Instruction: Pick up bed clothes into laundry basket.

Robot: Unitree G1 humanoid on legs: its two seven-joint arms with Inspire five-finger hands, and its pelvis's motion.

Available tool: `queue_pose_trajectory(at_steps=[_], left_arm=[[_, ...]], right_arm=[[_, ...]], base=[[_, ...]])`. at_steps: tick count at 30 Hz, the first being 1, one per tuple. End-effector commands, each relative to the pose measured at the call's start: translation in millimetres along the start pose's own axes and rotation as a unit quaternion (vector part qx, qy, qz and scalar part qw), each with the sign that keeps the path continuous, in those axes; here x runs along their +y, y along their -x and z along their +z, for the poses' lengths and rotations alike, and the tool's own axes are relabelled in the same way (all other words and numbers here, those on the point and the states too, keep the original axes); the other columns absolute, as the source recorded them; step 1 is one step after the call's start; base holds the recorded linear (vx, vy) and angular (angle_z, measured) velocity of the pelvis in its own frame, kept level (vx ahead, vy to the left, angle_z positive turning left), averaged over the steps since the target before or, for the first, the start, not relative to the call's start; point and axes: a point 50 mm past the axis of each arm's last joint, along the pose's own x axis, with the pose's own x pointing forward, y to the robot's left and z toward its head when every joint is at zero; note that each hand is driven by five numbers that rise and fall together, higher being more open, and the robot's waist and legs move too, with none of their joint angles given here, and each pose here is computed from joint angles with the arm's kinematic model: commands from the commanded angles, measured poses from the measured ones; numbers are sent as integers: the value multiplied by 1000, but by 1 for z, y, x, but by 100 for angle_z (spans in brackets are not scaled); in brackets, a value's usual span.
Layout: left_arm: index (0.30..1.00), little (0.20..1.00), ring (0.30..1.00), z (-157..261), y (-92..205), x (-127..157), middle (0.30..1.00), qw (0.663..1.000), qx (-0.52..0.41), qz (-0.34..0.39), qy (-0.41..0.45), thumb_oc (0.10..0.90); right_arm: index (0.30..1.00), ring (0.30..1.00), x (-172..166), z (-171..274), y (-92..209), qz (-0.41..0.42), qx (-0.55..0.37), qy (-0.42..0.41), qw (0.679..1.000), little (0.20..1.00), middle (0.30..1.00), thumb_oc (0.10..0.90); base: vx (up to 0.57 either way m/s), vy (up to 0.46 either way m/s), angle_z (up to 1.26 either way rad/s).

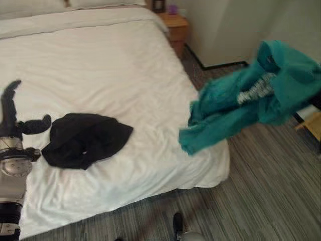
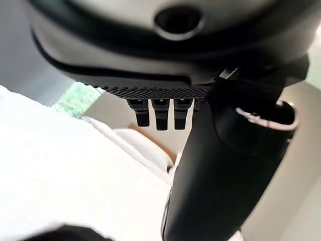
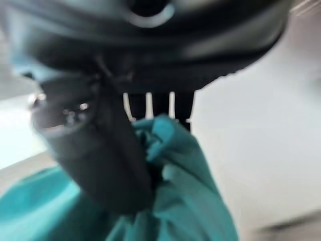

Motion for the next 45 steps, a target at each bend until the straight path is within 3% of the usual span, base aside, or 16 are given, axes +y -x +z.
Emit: queue_pose_trajectory(at_steps=[1, 6, 9, 10, 16, 17, 18, 19, 20, 23, 27, 28, 30, 33, 39, 45], left_arm=[[900, 900, 900, 4, -22, 45, 900, 992, 8, 116, -54, 800], [900, 900, 900, -25, -23, 13, 900, 981, 85, -7, -171, 800], [900, 900, 900, -68, 0, -27, 900, 930, 181, -158, -280, 800], [900, 900, 900, -93, 29, -50, 900, 883, 229, -245, -329, 800], [900, 900, 900, -108, 81, -100, 900, 847, 267, -352, -296, 800], [644, 644, 644, -111, 94, -108, 644, 836, 277, -376, -289, 629], [564, 564, 564, -111, 95, -109, 564, 836, 277, -376, -289, 576], [378, 378, 378, -109, 114, -128, 378, 817, 275, -420, -284, 452], [300, 300, 300, -109, 115, -128, 300, 817, 276, -420, -283, 400], [300, 300, 300, -98, 115, -141, 300, 815, 256, -438, -280, 400], [300, 300, 300, -41, 40, -135, 300, 870, 135, -375, -290, 400], [300, 300, 300, 10, -15, -109, 300, 903, 44, -296, -309, 400], [300, 300, 300, 41, -41, -90, 300, 916, -4, -248, -316, 400], [300, 300, 300, 127, -89, -13, 300, 943, -122, -72, -300, 400], [300, 300, 300, 216, -82, 80, 300, 919, -263, 146, -253, 400], [300, 300, 300, 273, -38, 85, 300, 889, -417, 184, -32, 400]], right_arm=[[300, 300, -25, 5, -8, -40, -16, 72, 997, 300, 300, 400], [300, 300, -28, -69, 35, -30, 170, 89, 981, 300, 300, 400], [300, 300, -21, -89, 45, -15, 231, 73, 970, 300, 300, 400], [300, 300, -18, -91, 49, -7, 239, 66, 969, 300, 300, 400], [300, 300, -17, -98, 55, -5, 255, 70, 964, 300, 300, 400], [300, 300, -18, -99, 55, -5, 259, 69, 963, 300, 300, 400], [300, 300, -18, -99, 54, -5, 259, 69, 963, 300, 300, 400], [300, 300, -26, -108, 42, -21, 289, 77, 954, 300, 300, 400], [300, 300, -25, -108, 40, -20, 288, 77, 954, 300, 300, 400], [300, 300, -19, -104, 29, -9, 285, 69, 956, 300, 300, 400], [300, 300, -24, -103, 14, -18, 290, 72, 954, 300, 300, 400], [300, 300, -31, -102, 7, -25, 293, 77, 953, 300, 300, 400], [300, 300, -34, -101, 5, -30, 292, 78, 953, 300, 300, 400], [300, 300, -34, -100, 3, -35, 291, 71, 953, 300, 300, 400], [300, 300, -31, -103, 9, -42, 297, 72, 951, 300, 300, 400], [300, 300, -14, -98, 2, -51, 282, 59, 956, 300, 300, 400]], base=[[91, 117, -63], [55, 163, -36], [-13, 186, -19], [-2, 186, -30], [-16, 146, -27], [-19, 100, -16], [-15, 94, -11], [-9, 44, -5], [-23, 62, -10], [-32, 51, -5], [-67, 86, 0], [-81, 54, 6], [-91, 39, 18], [-108, -19, 27], [-122, -57, -36], [-188, -83, -14]])
